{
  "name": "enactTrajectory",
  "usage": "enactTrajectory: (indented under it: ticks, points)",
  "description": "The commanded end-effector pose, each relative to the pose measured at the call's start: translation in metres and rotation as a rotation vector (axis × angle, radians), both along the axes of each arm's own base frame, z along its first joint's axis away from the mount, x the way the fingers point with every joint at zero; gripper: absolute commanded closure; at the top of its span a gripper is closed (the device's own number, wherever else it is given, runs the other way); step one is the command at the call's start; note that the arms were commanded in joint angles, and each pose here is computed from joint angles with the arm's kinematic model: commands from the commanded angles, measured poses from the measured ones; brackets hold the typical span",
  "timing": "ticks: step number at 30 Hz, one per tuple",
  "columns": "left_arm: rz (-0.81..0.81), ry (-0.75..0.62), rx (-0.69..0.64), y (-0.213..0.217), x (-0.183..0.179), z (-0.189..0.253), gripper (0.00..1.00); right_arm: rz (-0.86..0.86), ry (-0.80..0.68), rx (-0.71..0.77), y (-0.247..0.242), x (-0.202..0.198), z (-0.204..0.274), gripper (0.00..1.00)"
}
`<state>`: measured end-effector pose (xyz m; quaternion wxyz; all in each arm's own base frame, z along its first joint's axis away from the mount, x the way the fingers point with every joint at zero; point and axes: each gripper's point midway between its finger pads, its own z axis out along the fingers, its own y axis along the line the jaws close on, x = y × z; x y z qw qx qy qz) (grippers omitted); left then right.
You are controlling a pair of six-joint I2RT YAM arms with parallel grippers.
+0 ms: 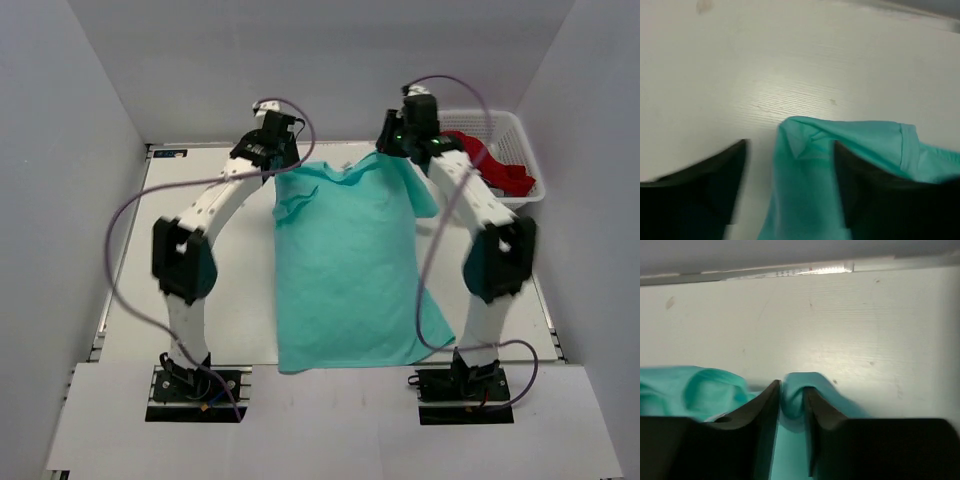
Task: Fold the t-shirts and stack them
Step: Flatten out the tshirt
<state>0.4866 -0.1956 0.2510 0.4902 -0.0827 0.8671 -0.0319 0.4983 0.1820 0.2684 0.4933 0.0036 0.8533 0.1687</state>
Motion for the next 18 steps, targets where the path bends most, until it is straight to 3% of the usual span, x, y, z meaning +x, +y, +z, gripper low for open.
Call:
enactTrajectory:
  ticks: [1,2,3,6,7,8,9,11,17,18]
  points:
    - [0.181,0.12,-0.015,0.064,0.045,-0.049,0.01,-0.028,0.095,-0.049,0.002,0.059,-0.065,0.55]
    - [0.175,0.099,-0.043,0.063,0.059,-0.037,0.0,-0.01,0.019,-0.014,0.006,0.077,-0.021,0.43]
    - [0.13,0.128,-0.071,0.057,0.065,-0.045,0.0,0.016,0.084,-0.016,0.014,0.087,-0.054,0.31]
    - [0.076,0.127,-0.092,0.056,0.079,-0.052,0.0,0.09,0.089,-0.014,0.028,0.093,-0.062,0.1]
    - [0.037,0.128,-0.107,0.049,0.08,-0.055,0.0,0.109,0.11,-0.028,0.027,0.085,-0.073,0.1]
    - [0.016,0.108,-0.107,0.047,0.082,-0.054,0.0,0.11,0.026,-0.009,0.028,0.087,-0.046,0.1]
    - [-0.007,0.098,-0.108,0.044,0.082,-0.052,0.0,0.116,0.097,-0.03,0.026,0.074,-0.081,0.1]
    - [-0.064,0.079,-0.139,0.035,0.078,-0.047,0.0,0.116,0.033,-0.031,0.021,0.065,-0.051,0.1]
    - [-0.314,0.083,-0.185,-0.012,0.066,-0.056,0.0,0.123,0.169,-0.032,0.012,0.005,-0.08,0.1]
    - [-0.412,0.088,-0.23,-0.034,0.061,-0.054,0.0,0.128,0.164,-0.018,0.011,-0.006,-0.073,0.1]
